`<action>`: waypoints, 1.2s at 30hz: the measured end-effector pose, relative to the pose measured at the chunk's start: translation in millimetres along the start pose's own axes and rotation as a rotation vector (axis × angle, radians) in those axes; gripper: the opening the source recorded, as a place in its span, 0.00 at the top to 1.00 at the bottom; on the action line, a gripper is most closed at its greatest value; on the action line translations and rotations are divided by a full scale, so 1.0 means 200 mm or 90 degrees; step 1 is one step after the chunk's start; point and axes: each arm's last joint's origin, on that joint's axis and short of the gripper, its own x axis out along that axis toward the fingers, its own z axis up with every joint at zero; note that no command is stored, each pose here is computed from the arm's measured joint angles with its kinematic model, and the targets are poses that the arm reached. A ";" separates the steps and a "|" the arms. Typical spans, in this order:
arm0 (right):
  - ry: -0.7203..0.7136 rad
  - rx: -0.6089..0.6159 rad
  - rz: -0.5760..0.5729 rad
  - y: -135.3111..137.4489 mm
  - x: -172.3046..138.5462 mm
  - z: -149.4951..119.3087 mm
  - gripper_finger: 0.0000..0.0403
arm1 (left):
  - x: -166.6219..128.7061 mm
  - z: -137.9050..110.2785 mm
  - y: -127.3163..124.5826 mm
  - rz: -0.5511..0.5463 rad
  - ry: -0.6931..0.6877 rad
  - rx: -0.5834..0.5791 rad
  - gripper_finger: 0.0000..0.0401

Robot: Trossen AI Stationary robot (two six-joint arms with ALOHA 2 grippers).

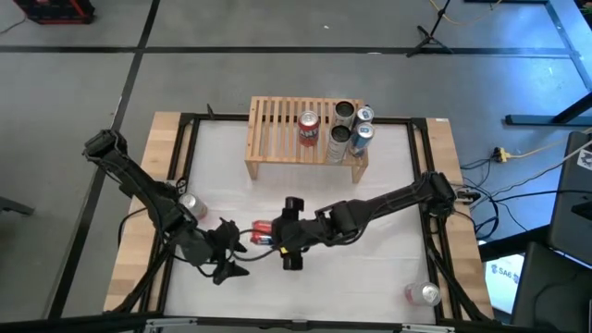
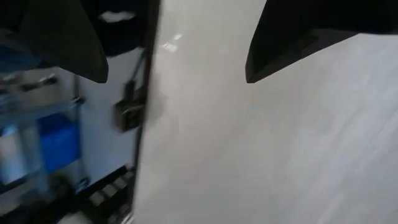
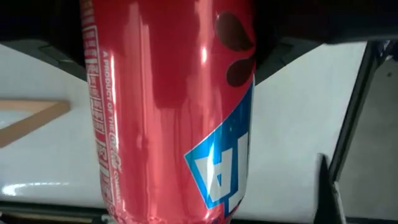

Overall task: Place canned beverage on shelf
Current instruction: Put the red soda can on the shelf aligned with the other red soda can

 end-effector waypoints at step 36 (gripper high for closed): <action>-0.187 0.138 -0.013 0.09 -0.12 -0.24 0.31 | 0.01 0.36 -0.01 -0.120 -0.283 -0.112 0.11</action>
